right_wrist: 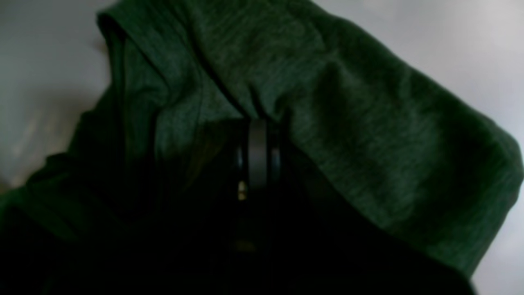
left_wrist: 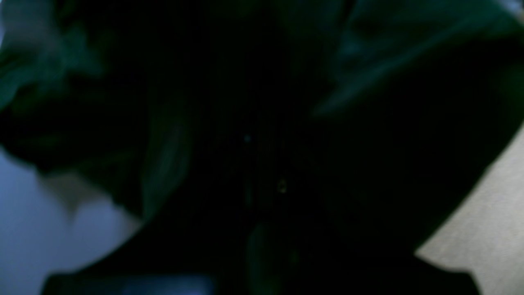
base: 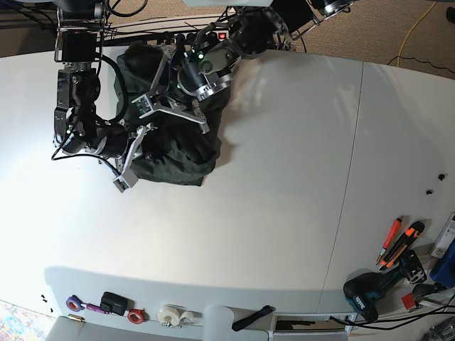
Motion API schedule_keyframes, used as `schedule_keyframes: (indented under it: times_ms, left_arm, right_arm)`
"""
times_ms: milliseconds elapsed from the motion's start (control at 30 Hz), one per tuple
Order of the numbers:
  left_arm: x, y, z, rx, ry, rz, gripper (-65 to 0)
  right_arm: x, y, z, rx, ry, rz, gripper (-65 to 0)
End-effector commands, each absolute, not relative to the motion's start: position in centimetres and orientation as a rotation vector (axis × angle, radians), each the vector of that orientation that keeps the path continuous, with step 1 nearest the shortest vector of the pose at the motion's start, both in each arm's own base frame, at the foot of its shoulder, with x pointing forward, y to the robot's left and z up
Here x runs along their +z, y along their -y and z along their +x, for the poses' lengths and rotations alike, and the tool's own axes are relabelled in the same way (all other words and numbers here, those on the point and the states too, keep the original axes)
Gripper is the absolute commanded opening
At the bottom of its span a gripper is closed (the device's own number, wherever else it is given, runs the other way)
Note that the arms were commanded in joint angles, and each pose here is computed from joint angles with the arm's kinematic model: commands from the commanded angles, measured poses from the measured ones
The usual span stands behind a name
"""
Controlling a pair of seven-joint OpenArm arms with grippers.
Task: Layout the t-shirt on the table in an organized manner, then fold the t-shirt properly
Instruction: 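Move the left gripper onto the shirt and grasp it beside the right gripper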
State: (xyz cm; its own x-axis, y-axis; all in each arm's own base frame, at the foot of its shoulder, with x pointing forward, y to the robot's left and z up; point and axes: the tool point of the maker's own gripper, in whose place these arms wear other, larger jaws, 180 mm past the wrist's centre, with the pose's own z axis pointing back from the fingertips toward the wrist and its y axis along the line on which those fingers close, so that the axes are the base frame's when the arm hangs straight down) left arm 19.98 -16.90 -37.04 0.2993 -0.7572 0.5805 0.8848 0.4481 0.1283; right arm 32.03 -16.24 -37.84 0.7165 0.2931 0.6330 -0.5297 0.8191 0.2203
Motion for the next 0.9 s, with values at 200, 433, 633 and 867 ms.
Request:
schedule_keyframes:
  times_ms: [200,433,633,867]
  left_arm:
    - [-38.2,15.5,18.7,-1.059,0.611,-0.169,-65.0]
    - [-37.7,14.6,19.5,-1.063,0.639,-0.093,-65.0]
    - [-36.6,14.0,21.6,-1.013,0.698,-0.038,-65.0]
    - [-35.6,13.8,23.7,-0.992,0.751,-0.024,-65.0]
  right_arm:
    - [-36.5,18.3,34.5,0.408,0.707,0.304,-65.0]
    - [-36.6,22.0,36.1,0.274,0.708,0.116,-65.0]
    - [-38.6,23.1,33.6,0.268,0.554,0.073,-65.0]
    - [-38.9,23.7,32.7,0.242,0.562,0.1,-65.0]
